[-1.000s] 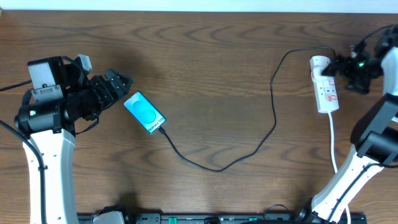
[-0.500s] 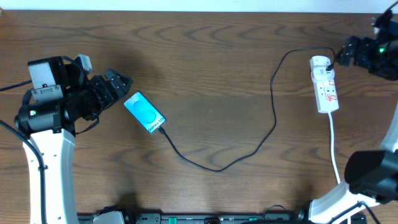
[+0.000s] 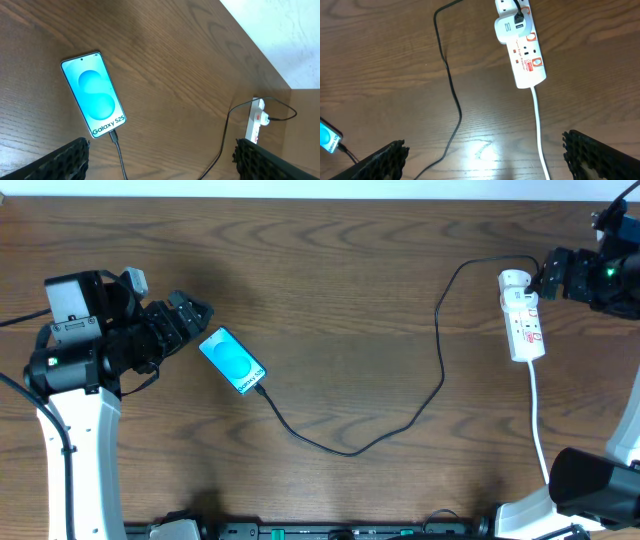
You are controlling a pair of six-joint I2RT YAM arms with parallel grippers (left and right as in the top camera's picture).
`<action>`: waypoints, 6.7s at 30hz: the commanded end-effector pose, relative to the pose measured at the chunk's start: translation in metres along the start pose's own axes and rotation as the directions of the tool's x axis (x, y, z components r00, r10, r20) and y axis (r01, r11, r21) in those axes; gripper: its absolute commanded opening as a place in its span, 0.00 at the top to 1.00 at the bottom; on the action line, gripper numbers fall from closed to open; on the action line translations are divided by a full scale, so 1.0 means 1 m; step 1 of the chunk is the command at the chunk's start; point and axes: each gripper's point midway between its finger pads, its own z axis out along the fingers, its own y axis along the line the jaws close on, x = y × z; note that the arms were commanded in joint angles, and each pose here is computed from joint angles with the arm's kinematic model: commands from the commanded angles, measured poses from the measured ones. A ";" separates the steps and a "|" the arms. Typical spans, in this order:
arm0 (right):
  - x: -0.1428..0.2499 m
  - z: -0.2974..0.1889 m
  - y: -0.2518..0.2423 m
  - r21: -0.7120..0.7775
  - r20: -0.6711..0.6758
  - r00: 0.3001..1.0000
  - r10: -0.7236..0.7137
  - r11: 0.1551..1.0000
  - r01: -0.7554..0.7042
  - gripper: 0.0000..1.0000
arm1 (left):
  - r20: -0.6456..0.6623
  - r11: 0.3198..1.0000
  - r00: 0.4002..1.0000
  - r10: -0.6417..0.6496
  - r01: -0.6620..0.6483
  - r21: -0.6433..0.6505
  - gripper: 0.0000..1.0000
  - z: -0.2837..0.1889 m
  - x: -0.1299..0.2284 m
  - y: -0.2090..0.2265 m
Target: Plug charger to phone and switch on socket
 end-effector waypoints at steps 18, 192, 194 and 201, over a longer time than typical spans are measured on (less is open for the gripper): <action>0.000 -0.007 0.003 0.002 0.017 1.000 -0.004 1.000 0.004 0.01 | -0.005 1.000 1.000 -0.009 0.009 0.006 0.07 0.001 0.000 0.000; 0.170 0.100 0.042 0.222 0.823 0.391 -0.412 0.867 0.446 0.01 | 0.651 0.774 0.504 0.567 -0.597 -0.212 0.07 0.020 0.099 0.074; 0.173 0.099 0.038 0.218 0.823 0.404 -0.399 0.879 0.425 0.01 | 0.651 0.774 0.504 0.567 -0.597 -0.212 0.07 0.020 0.099 0.074; 0.168 0.083 0.035 0.246 0.852 0.350 -0.390 0.887 0.391 0.01 | 0.651 0.774 0.504 0.567 -0.597 -0.212 0.07 0.020 0.099 0.074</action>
